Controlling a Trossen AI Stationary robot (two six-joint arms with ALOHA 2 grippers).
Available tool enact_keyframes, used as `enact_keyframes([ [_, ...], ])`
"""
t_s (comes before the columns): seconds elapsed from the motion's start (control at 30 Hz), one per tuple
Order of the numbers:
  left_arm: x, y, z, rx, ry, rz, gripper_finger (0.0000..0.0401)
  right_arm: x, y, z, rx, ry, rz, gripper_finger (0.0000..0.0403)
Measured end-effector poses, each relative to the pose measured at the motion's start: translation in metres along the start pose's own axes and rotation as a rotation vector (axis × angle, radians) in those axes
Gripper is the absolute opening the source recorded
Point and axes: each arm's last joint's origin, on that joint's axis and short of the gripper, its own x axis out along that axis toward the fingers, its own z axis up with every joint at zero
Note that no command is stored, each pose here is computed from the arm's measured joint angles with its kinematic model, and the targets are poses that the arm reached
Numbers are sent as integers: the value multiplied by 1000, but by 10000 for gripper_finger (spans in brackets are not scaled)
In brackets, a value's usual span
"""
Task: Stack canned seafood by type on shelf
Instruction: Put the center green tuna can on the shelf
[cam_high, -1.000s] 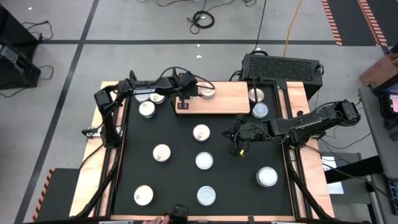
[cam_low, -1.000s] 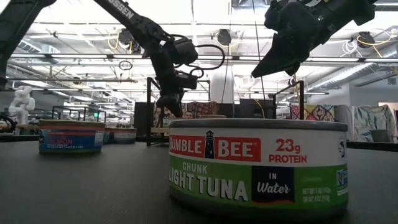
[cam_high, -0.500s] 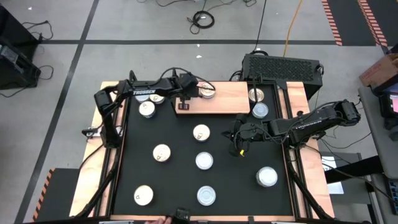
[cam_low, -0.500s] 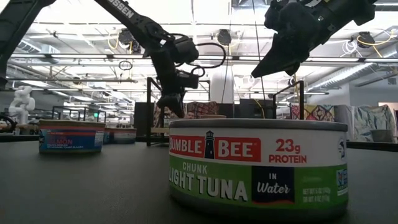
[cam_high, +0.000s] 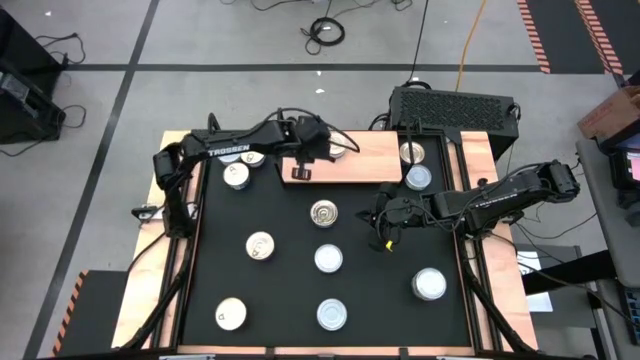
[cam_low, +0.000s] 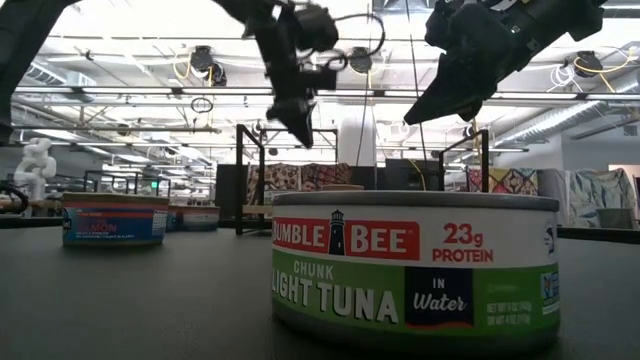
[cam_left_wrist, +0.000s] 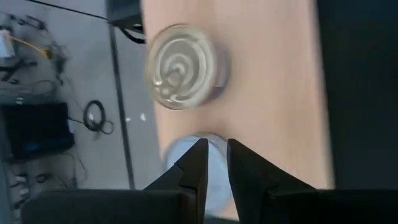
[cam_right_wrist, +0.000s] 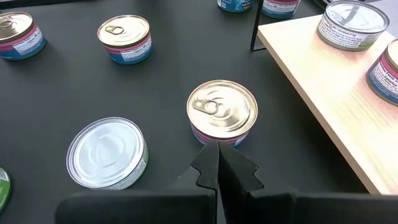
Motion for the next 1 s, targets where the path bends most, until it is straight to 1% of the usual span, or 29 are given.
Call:
enact_keyframes([
  [0.1,-23,-9,6,-3,25,-91,63,0,0,0,1,0,0,0],
  [0.23,-56,-26,-1,-24,53,-267,63,0,1,0,1,2,6,0],
  [0.33,-83,-42,-11,-64,14,-452,63,-1,2,-1,-3,3,12,0],
  [0.4,-99,-54,-18,-93,-26,-531,63,-1,4,-1,-9,4,18,0],
  [0.53,-130,-83,-40,-124,-68,-532,63,-2,7,-2,-11,5,30,0],
  [0.63,-145,-104,-62,-178,-91,-521,63,-3,10,-3,-17,5,40,0],
  [0.7,-153,-116,-79,-224,-104,-491,63,-4,12,-4,-21,6,45,0],
  [0.83,-159,-131,-110,-310,-135,-404,63,-4,13,-3,-21,0,51,0],
  [1.0,-154,-139,-133,-389,-180,-341,63,-4,13,-3,-6,0,51,0],
])
